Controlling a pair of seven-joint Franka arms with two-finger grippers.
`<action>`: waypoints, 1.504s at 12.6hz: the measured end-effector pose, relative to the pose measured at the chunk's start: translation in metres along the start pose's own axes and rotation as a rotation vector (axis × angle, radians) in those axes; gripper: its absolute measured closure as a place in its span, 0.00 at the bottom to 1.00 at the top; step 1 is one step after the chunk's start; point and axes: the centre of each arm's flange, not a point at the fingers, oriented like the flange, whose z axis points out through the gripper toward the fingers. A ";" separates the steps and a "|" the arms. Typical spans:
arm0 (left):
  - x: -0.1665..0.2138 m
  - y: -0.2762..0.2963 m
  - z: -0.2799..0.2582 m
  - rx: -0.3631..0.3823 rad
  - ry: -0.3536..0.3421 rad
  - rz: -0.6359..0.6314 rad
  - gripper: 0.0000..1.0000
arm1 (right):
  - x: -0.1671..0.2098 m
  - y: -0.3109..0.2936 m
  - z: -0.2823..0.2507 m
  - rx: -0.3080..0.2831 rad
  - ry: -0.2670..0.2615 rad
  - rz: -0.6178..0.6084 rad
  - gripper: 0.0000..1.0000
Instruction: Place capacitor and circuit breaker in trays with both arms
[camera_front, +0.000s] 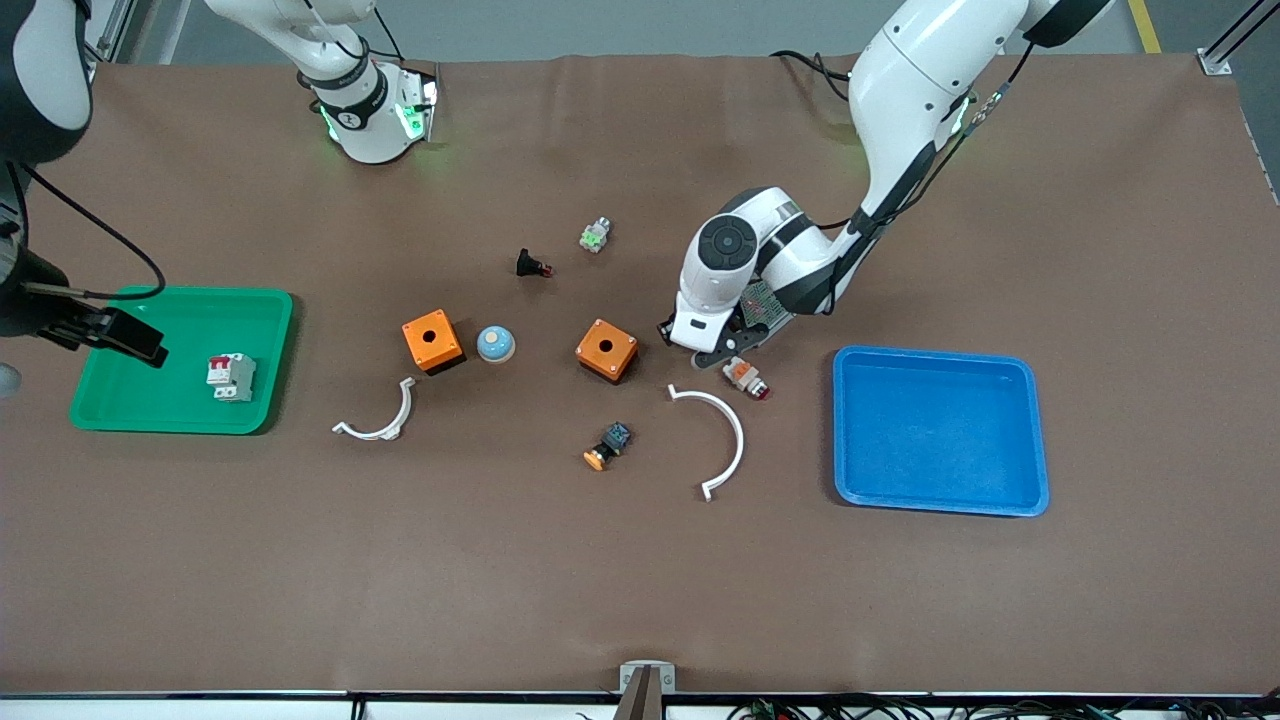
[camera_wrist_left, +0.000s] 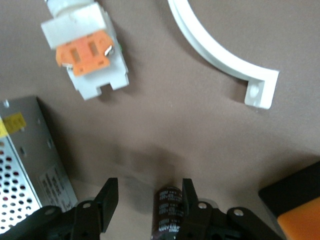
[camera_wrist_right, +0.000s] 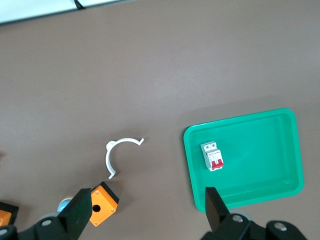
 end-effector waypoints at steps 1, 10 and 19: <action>-0.006 0.001 0.001 0.002 -0.001 -0.012 0.40 | -0.004 0.002 -0.011 0.007 0.010 0.004 0.00; -0.025 0.006 0.006 0.011 -0.005 -0.054 0.46 | -0.040 0.011 -0.041 0.026 0.053 0.005 0.00; 0.035 0.004 -0.070 0.010 0.063 -0.108 0.66 | -0.051 0.037 -0.051 0.025 0.078 -0.086 0.00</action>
